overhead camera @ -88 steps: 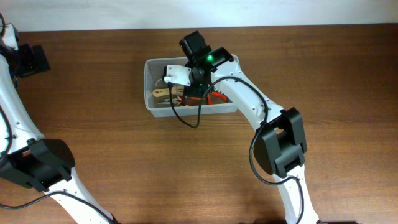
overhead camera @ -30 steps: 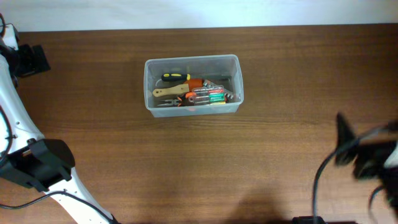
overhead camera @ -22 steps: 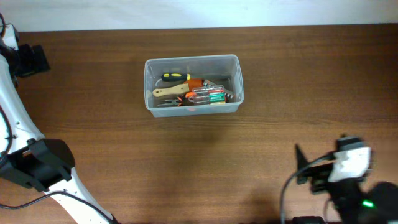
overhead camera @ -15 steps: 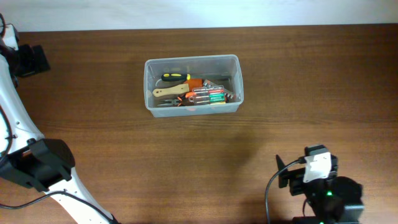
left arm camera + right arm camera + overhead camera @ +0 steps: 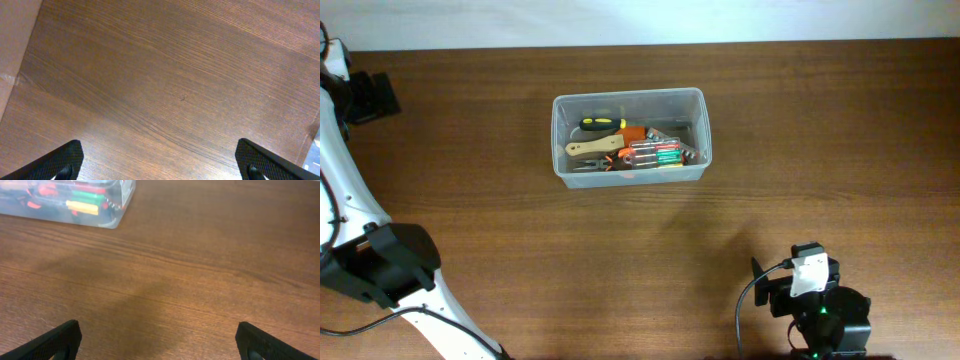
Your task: Pack container
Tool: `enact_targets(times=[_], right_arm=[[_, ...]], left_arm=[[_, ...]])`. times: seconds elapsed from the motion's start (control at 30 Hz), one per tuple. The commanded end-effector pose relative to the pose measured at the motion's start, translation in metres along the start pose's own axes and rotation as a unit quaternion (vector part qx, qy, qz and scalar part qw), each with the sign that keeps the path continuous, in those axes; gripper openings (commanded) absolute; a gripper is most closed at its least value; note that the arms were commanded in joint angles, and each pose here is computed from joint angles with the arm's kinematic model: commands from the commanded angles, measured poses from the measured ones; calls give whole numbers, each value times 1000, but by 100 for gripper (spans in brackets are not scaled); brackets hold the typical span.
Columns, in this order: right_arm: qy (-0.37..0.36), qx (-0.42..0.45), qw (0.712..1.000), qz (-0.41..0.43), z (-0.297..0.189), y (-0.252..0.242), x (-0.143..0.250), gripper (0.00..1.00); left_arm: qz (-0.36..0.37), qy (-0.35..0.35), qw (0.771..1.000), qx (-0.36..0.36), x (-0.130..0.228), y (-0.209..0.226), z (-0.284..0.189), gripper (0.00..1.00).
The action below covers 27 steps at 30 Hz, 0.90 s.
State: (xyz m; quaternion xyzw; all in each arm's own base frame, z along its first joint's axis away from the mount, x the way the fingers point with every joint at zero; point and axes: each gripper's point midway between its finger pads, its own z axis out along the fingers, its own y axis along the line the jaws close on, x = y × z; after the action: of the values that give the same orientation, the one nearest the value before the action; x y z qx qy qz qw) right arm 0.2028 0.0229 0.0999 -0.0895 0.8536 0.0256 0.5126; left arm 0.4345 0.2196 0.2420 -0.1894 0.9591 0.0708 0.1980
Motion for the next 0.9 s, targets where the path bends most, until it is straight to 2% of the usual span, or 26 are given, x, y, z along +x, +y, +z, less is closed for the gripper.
enact_targets(times=[0.0,0.77,0.87], right_arm=[[1,1,1000,10,2,-1,4,98],[1,1,1000,10,2,-1,4,98],[1,1,1000,10,2,-1,4,98]], left_arm=[[-6,4,1000,1,0,1,4,99],[-6,4,1000,1,1,1,4,99],[-3,-17,1000,2,-3,-2,-16,99]])
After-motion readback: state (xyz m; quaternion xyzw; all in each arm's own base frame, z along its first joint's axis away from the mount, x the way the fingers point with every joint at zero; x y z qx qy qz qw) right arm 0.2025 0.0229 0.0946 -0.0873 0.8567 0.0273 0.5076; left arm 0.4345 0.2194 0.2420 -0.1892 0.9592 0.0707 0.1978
